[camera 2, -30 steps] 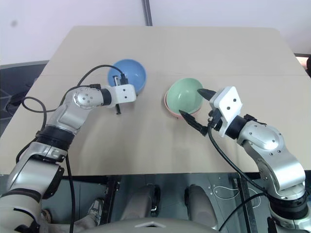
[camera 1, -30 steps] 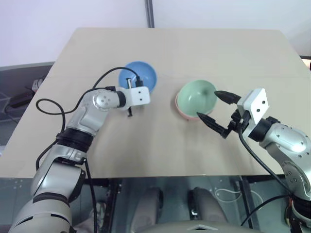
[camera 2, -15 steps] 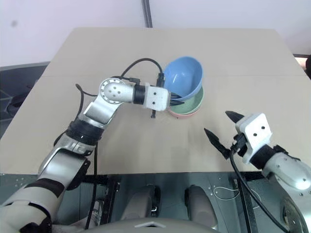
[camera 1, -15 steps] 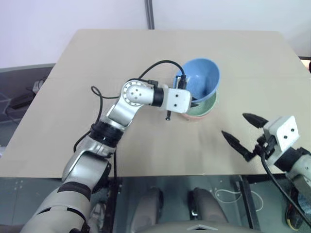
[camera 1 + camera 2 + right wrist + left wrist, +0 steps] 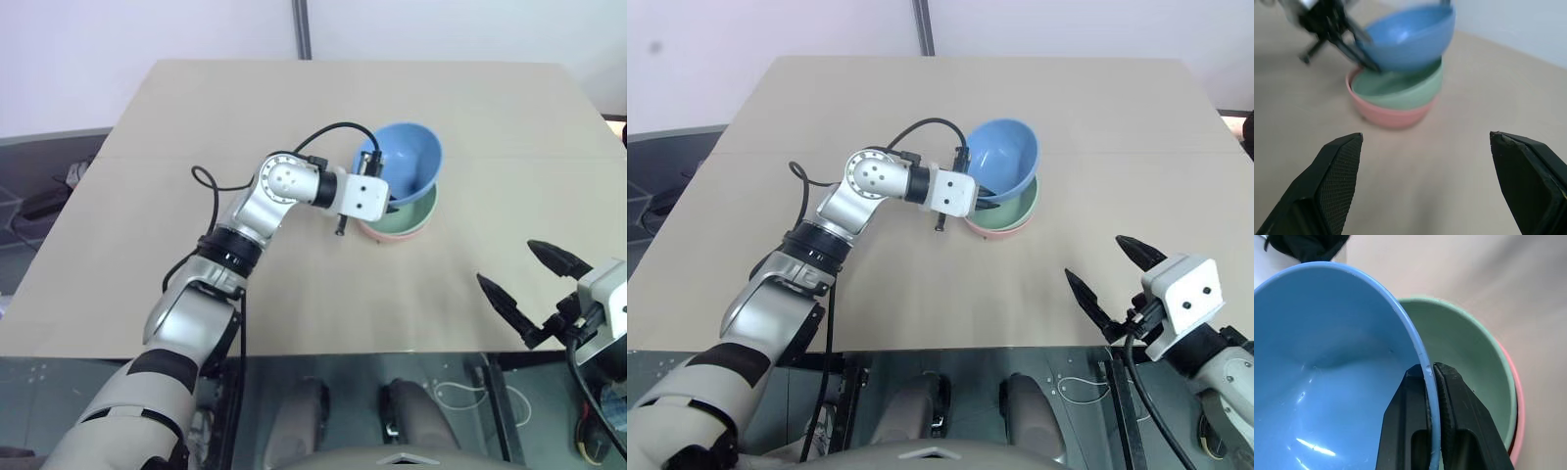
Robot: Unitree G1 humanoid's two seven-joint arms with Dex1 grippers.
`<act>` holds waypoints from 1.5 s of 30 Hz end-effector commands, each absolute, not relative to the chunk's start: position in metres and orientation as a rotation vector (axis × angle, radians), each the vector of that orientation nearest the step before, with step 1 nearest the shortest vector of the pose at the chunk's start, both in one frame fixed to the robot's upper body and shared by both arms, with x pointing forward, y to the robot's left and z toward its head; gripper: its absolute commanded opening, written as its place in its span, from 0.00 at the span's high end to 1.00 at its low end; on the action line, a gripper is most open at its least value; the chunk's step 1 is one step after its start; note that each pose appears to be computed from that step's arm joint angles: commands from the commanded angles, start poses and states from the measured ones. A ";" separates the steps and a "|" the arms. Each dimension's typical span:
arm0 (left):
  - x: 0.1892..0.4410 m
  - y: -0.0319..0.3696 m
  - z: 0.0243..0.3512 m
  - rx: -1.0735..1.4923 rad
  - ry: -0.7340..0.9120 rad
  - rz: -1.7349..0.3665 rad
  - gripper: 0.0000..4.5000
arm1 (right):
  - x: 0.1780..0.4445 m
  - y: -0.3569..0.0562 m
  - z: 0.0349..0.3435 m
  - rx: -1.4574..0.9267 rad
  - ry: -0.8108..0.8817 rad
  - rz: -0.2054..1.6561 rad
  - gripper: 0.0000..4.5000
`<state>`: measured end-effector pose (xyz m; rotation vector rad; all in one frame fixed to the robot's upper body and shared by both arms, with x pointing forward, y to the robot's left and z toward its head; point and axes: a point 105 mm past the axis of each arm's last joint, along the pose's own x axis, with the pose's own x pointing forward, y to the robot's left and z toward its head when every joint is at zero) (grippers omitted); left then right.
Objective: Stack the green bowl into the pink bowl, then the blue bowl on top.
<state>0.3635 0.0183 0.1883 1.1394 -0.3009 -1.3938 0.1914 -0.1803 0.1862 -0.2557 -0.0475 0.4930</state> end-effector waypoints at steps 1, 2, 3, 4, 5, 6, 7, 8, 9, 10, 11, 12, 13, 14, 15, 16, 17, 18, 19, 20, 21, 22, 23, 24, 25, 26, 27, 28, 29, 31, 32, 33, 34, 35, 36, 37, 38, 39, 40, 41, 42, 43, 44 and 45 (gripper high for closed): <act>0.365 0.016 0.198 1.159 -0.344 -1.377 0.99 | 0.182 -0.175 0.203 -0.254 -0.143 0.520 0.00; 0.365 0.016 0.198 1.157 -0.341 -1.376 0.99 | 0.181 -0.175 0.204 -0.242 -0.158 0.529 0.00; 0.365 0.016 0.197 1.156 -0.340 -1.375 0.99 | 0.180 -0.176 0.206 -0.230 -0.179 0.537 0.00; 0.365 0.015 0.197 1.153 -0.341 -1.376 0.99 | 0.180 -0.177 0.207 -0.223 -0.196 0.539 0.00; 0.364 0.014 0.197 1.144 -0.342 -1.383 0.99 | 0.181 -0.180 0.208 -0.214 -0.210 0.538 0.00; 0.363 0.013 0.197 1.139 -0.343 -1.388 0.99 | 0.182 -0.183 0.207 -0.208 -0.217 0.541 0.00; 0.362 0.013 0.197 1.139 -0.345 -1.391 0.99 | 0.183 -0.185 0.206 -0.209 -0.214 0.542 0.00; 0.362 0.013 0.197 1.142 -0.349 -1.391 0.99 | 0.185 -0.188 0.205 -0.212 -0.210 0.541 0.00; 0.361 0.012 0.197 1.142 -0.350 -1.394 0.99 | 0.186 -0.190 0.204 -0.213 -0.209 0.538 0.00; 0.361 0.012 0.198 1.142 -0.350 -1.398 0.99 | 0.187 -0.191 0.204 -0.215 -0.209 0.537 0.00; 0.360 0.012 0.198 1.141 -0.350 -1.400 0.99 | 0.187 -0.192 0.204 -0.216 -0.211 0.536 0.00; 0.360 0.013 0.199 1.141 -0.349 -1.400 0.99 | 0.188 -0.192 0.204 -0.217 -0.215 0.536 0.00; 0.360 0.013 0.199 1.142 -0.347 -1.400 0.99 | 0.188 -0.193 0.204 -0.218 -0.217 0.536 0.00; 0.360 0.013 0.199 1.144 -0.346 -1.403 0.99 | 0.188 -0.194 0.204 -0.222 -0.217 0.535 0.00; 0.360 0.014 0.199 1.145 -0.343 -1.403 0.99 | 0.188 -0.194 0.203 -0.229 -0.216 0.535 0.00; 0.360 0.014 0.199 1.141 -0.339 -1.413 0.91 | 0.188 -0.194 0.203 -0.232 -0.215 0.535 0.00; 0.359 0.015 0.198 1.132 -0.331 -1.425 0.82 | 0.188 -0.193 0.202 -0.233 -0.216 0.536 0.00; 0.358 0.015 0.198 1.126 -0.331 -1.439 0.77 | 0.188 -0.192 0.202 -0.235 -0.215 0.537 0.00; 0.357 0.015 0.198 1.123 -0.332 -1.448 0.64 | 0.189 -0.191 0.201 -0.235 -0.215 0.539 0.00; 0.356 0.014 0.201 1.115 -0.354 -1.441 0.55 | 0.188 -0.190 0.201 -0.233 -0.213 0.543 0.00; 0.356 0.013 0.204 1.110 -0.371 -1.435 0.46 | 0.188 -0.189 0.201 -0.232 -0.211 0.546 0.00; 0.356 0.012 0.207 1.103 -0.388 -1.426 0.41 | 0.188 -0.189 0.200 -0.231 -0.210 0.548 0.00; 0.355 0.012 0.211 1.088 -0.408 -1.416 0.34 | 0.188 -0.189 0.200 -0.231 -0.207 0.552 0.00; 0.354 0.017 0.216 1.059 -0.420 -1.405 0.27 | 0.189 -0.189 0.199 -0.232 -0.203 0.555 0.00; 0.353 0.022 0.222 1.025 -0.430 -1.391 0.27 | 0.190 -0.189 0.198 -0.232 -0.200 0.557 0.00; 0.353 0.029 0.227 0.979 -0.424 -1.375 0.27 | 0.191 -0.188 0.197 -0.227 -0.196 0.563 0.00; 0.351 0.039 0.229 0.942 -0.401 -1.361 0.27 | 0.193 -0.188 0.195 -0.221 -0.191 0.574 0.00; 0.350 0.047 0.230 0.914 -0.376 -1.347 0.27 | 0.194 -0.187 0.194 -0.215 -0.185 0.584 0.00; 0.348 0.055 0.231 0.881 -0.351 -1.332 0.27 | 0.195 -0.187 0.192 -0.213 -0.178 0.597 0.00; 0.342 0.073 0.232 0.787 -0.280 -1.294 0.27 | 0.198 -0.190 0.188 -0.224 -0.160 0.619 0.00; 0.338 0.083 0.232 0.723 -0.245 -1.276 0.27 | 0.200 -0.192 0.187 -0.229 -0.154 0.626 0.00; 0.335 0.091 0.232 0.683 -0.233 -1.249 0.27 | 0.202 -0.194 0.187 -0.232 -0.151 0.631 0.00; 0.330 0.097 0.232 0.637 -0.235 -1.238 0.27 | 0.203 -0.196 0.186 -0.232 -0.147 0.639 0.00; 0.328 0.106 0.226 0.616 -0.190 -1.220 0.27 | 0.204 -0.197 0.186 -0.232 -0.141 0.650 0.00; 0.327 0.116 0.221 0.576 -0.141 -1.190 0.27 | 0.205 -0.199 0.184 -0.236 -0.131 0.664 0.00; 0.326 0.126 0.215 0.532 -0.092 -1.162 0.27 | 0.205 -0.201 0.183 -0.244 -0.121 0.677 0.00; 0.325 0.132 0.212 0.503 -0.060 -1.141 0.27 | 0.206 -0.203 0.182 -0.249 -0.114 0.685 0.00; 0.323 0.134 0.215 0.472 -0.104 -1.121 0.27 | 0.207 -0.206 0.181 -0.252 -0.108 0.689 0.00; 0.322 0.137 0.216 0.450 -0.126 -1.095 0.27 | 0.208 -0.210 0.180 -0.255 -0.102 0.690 0.00; 0.321 0.142 0.215 0.418 -0.123 -1.069 0.27 | 0.209 -0.212 0.179 -0.261 -0.093 0.700 0.00; 0.321 0.147 0.214 0.402 -0.123 -1.037 0.27 | 0.210 -0.215 0.179 -0.266 -0.088 0.708 0.00; 0.323 0.155 0.211 0.404 -0.136 -0.978 0.27 | 0.211 -0.218 0.179 -0.269 -0.085 0.707 0.00; 0.324 0.162 0.209 0.401 -0.153 -0.924 0.27 | 0.213 -0.221 0.179 -0.272 -0.083 0.705 0.00; 0.324 0.170 0.203 0.394 -0.141 -0.889 0.27 | 0.214 -0.224 0.178 -0.279 -0.074 0.705 0.00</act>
